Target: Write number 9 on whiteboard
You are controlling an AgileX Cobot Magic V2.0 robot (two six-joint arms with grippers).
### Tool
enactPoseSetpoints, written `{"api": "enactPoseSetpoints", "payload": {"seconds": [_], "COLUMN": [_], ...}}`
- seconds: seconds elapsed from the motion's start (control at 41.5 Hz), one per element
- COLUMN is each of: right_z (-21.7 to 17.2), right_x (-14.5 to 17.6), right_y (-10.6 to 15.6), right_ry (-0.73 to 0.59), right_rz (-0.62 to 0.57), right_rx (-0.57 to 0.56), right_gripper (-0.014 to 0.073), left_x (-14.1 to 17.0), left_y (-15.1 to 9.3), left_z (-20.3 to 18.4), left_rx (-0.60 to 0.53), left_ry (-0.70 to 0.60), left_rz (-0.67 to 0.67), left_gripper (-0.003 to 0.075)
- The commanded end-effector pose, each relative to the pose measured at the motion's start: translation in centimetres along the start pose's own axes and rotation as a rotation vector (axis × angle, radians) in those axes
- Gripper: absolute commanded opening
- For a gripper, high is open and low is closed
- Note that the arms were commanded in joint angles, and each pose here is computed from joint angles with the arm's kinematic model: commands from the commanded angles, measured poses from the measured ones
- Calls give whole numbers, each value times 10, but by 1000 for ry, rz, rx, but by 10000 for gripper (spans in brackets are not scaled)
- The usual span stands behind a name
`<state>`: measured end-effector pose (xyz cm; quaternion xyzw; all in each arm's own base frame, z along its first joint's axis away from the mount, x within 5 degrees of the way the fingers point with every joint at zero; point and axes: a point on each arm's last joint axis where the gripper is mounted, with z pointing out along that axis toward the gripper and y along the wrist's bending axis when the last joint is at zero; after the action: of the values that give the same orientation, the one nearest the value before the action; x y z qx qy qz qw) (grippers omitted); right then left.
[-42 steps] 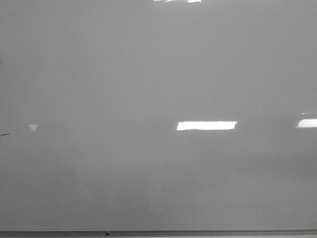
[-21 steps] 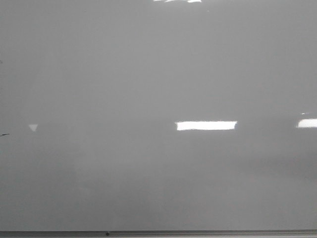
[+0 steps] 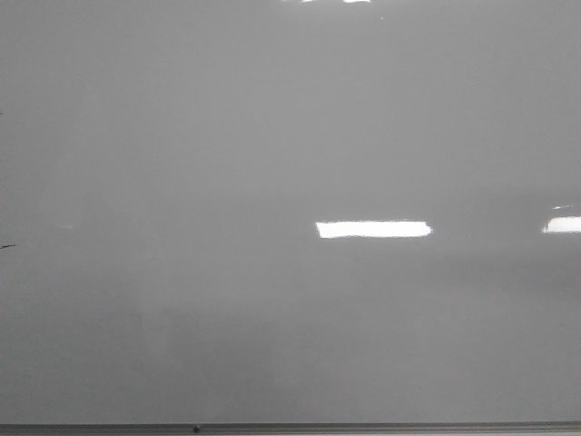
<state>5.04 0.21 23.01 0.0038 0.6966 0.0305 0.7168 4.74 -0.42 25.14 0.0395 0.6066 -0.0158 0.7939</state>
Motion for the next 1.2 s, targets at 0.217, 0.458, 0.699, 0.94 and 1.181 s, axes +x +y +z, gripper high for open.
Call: {"api": "enactPoseSetpoints", "payload": {"seconds": [0.217, 0.458, 0.699, 0.94, 1.181], "right_z": [3, 15, 15, 15, 15], "right_x": [-82, -83, -83, -82, -82], "right_y": [4, 4, 4, 4, 4], "right_ry": [37, 86, 90, 93, 94], "right_rz": [-13, -13, -13, -13, -13], "right_rx": [3, 5, 5, 5, 5], "right_gripper": [-67, -2, 542, 603, 603], "left_x": [-60, -49, -49, -29, 14], "left_y": [5, 4, 3, -1, -2], "left_z": [35, 53, 55, 71, 128], "left_rx": [-8, 2, 4, 5, -32], "left_ry": [220, 313, 301, 456, 680], "left_rz": [70, 28, -4, -165, -240], "left_gripper": [-19, 90, 710, 639, 638]}}
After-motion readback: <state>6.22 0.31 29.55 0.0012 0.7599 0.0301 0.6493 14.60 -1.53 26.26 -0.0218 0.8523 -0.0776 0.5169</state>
